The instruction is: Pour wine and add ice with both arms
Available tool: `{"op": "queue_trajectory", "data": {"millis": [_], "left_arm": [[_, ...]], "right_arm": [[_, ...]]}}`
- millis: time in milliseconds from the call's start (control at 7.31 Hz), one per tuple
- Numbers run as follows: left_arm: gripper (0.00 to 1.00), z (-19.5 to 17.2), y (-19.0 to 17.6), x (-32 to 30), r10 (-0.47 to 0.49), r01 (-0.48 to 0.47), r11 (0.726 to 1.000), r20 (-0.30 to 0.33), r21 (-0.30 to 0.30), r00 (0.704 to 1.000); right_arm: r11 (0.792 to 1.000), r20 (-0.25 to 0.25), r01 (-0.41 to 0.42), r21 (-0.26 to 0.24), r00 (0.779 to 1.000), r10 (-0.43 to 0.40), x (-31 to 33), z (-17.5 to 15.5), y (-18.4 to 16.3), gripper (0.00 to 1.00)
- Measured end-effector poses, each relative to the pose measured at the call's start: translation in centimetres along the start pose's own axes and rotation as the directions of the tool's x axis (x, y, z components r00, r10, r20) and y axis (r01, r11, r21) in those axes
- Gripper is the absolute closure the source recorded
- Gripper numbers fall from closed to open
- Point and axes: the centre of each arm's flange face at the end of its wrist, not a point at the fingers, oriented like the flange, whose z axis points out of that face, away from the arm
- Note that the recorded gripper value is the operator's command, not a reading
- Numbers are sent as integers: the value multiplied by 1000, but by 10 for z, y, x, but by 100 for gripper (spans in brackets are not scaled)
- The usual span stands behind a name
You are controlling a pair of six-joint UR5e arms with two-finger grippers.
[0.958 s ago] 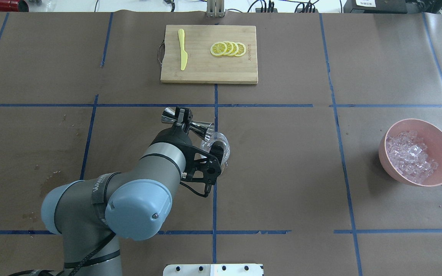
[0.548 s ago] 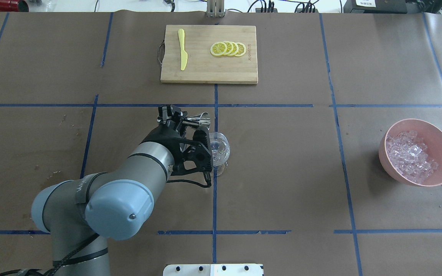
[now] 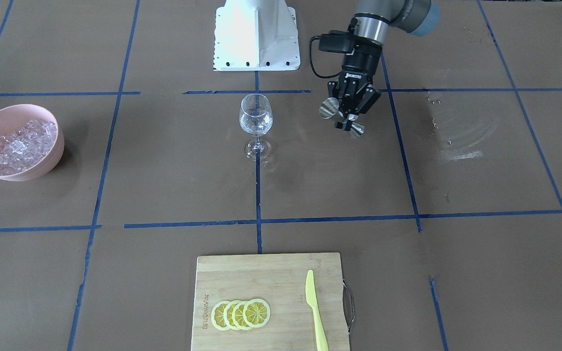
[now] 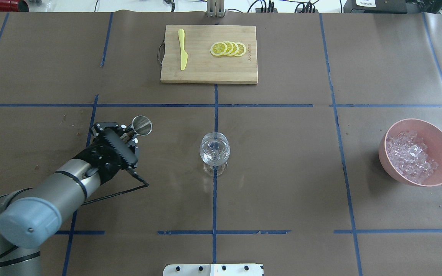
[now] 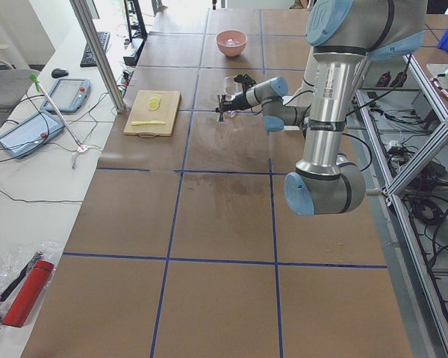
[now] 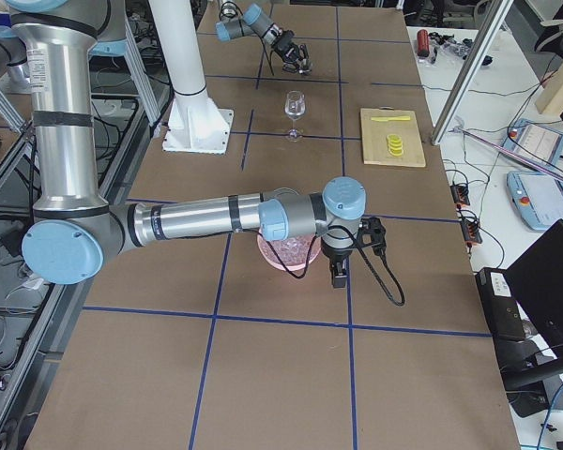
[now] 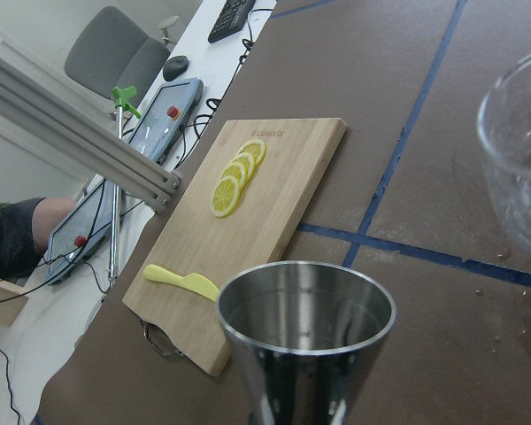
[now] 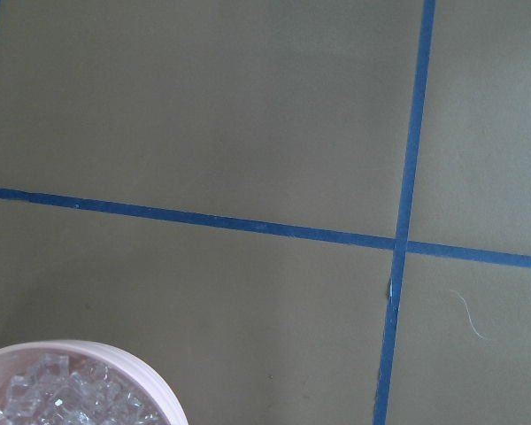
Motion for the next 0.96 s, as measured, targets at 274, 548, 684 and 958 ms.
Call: {"op": "queue_trajectory", "data": {"millis": [274,548,684,958], "left_arm": [[100,-33,106,-52,-143,143,989,-13,41,990],[100,-41,189,-80,-190,190,981,-1,23,982],[100,-40,213,-86,-258,258,966,11,2,966],[100,-45,230,-93,-423,423,906,-5,20,906]], "right_arm": [[1000,1,13,17,1000,-13,-1,-1,-1,0],[999,3,33,39,999,-33,-1,-1,1,0],[998,3,37,44,999,-37,-1,-2,2,0],[998,2,37,44,999,-37,-1,-1,2,0]]}}
